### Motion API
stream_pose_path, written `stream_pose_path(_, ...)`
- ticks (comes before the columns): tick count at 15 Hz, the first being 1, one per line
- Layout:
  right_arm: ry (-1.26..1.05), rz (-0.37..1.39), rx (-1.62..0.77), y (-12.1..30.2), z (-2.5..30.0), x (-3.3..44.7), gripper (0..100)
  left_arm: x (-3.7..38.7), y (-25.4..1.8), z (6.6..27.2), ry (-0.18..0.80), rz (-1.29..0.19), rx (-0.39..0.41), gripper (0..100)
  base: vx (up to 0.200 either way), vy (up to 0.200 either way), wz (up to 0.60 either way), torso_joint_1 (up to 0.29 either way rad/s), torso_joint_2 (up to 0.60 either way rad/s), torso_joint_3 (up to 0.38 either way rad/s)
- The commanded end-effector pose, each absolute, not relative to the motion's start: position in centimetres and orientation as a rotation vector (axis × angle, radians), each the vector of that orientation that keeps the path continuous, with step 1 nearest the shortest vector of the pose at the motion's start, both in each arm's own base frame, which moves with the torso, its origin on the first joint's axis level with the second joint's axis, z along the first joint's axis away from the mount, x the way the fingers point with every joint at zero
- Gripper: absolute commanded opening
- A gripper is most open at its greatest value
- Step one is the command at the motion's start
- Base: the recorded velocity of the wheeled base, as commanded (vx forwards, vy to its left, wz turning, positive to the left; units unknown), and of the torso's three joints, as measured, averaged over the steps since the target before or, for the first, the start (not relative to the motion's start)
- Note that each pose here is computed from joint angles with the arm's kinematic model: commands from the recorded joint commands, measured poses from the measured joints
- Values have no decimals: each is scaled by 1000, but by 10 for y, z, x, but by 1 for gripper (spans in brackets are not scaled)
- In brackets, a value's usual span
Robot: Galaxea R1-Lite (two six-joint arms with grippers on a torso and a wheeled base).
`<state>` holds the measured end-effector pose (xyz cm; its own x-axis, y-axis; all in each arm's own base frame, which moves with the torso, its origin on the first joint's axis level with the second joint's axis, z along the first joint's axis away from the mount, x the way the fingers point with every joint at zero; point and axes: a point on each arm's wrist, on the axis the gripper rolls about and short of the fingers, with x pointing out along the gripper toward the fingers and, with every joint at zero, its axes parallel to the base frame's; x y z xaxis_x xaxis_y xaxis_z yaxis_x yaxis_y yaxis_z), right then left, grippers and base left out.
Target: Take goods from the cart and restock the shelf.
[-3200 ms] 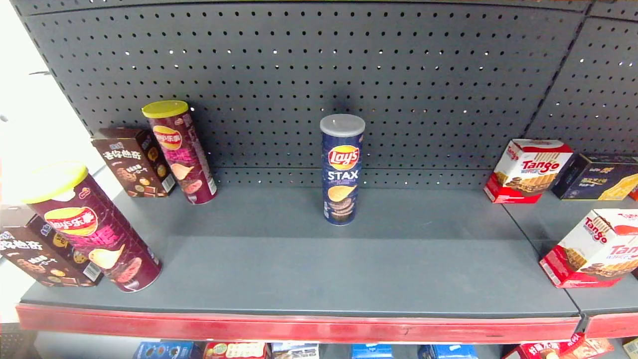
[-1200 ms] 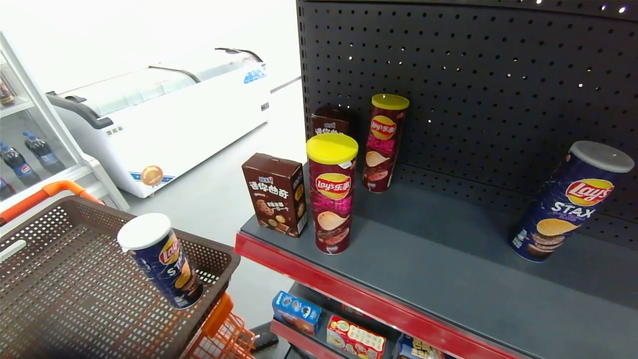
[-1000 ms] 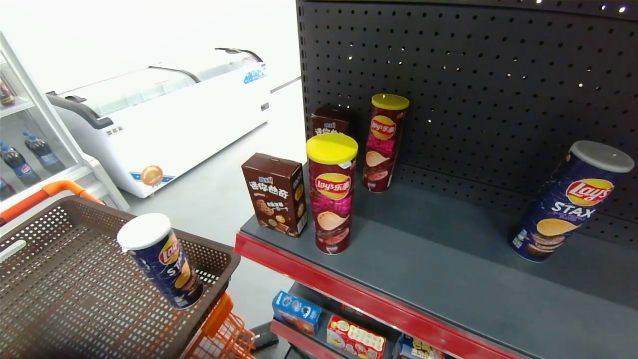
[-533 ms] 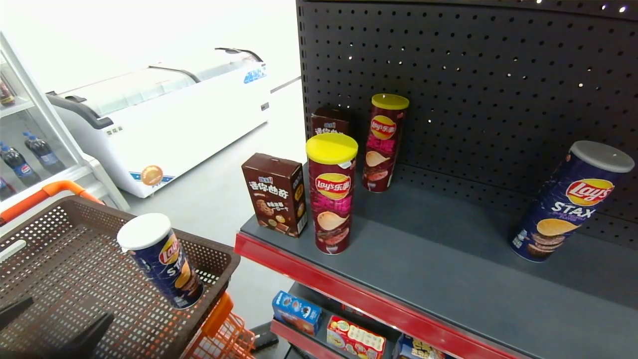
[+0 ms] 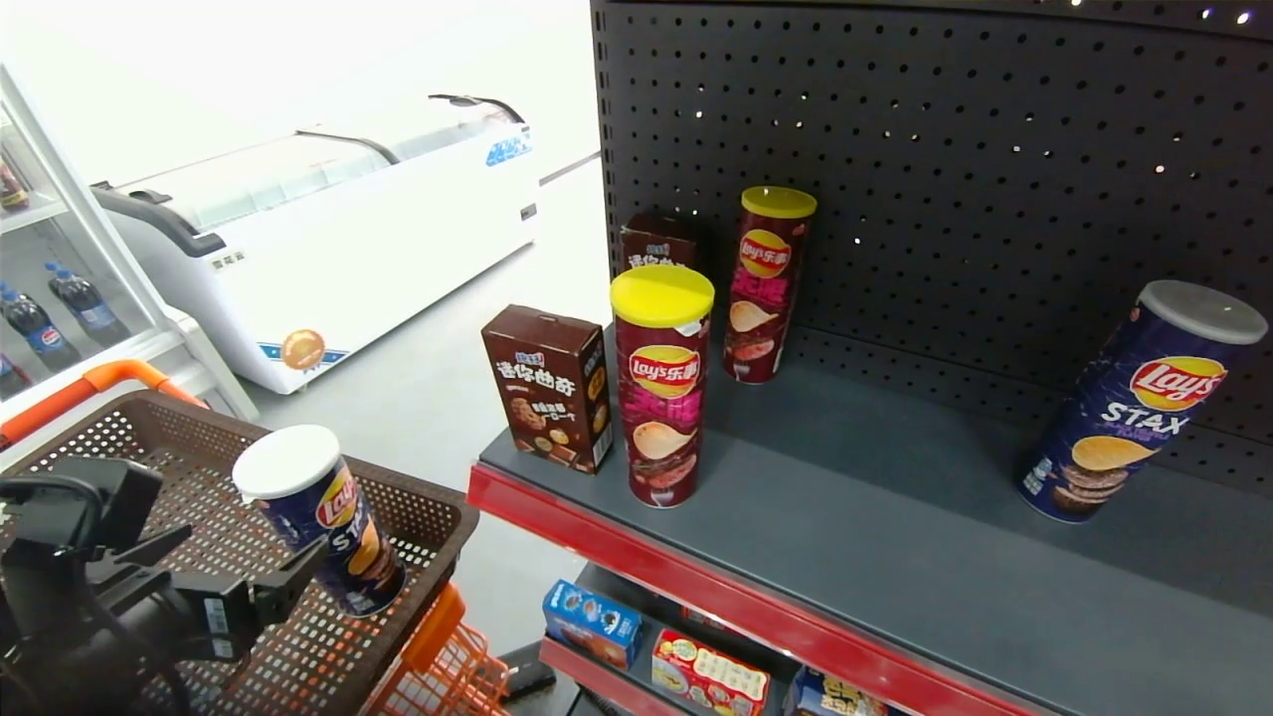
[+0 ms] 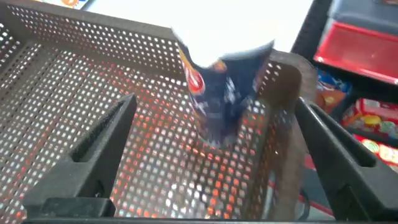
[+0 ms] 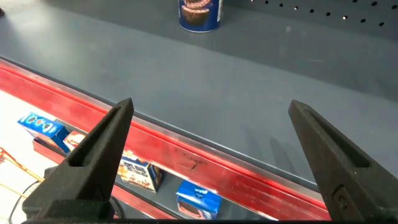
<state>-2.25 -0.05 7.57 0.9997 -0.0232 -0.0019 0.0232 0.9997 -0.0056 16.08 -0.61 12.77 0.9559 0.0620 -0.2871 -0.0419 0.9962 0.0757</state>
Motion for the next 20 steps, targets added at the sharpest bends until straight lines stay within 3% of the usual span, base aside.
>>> stream_pose_path(1,2,-23,-6,-1,76,-23,100,189,-3,107,377,73,75,100,0,0,0,0,0,0)
stream_pose_path(9,2,-23,-6,-1,76,-23,100,240,3,78,360,114,70,100,0,0,0,0,0,0)
stream_pose_path(18,0,-23,-6,-1,76,-23,100,269,4,81,301,122,59,100,0,0,0,0,0,0)
stream_pose_path(19,0,-23,-6,-1,76,-23,100,272,3,84,278,121,58,0,0,0,0,0,0,0)
stream_pose_path(20,2,-23,-6,-1,76,-23,100,273,2,83,280,118,59,0,0,0,0,0,0,0)
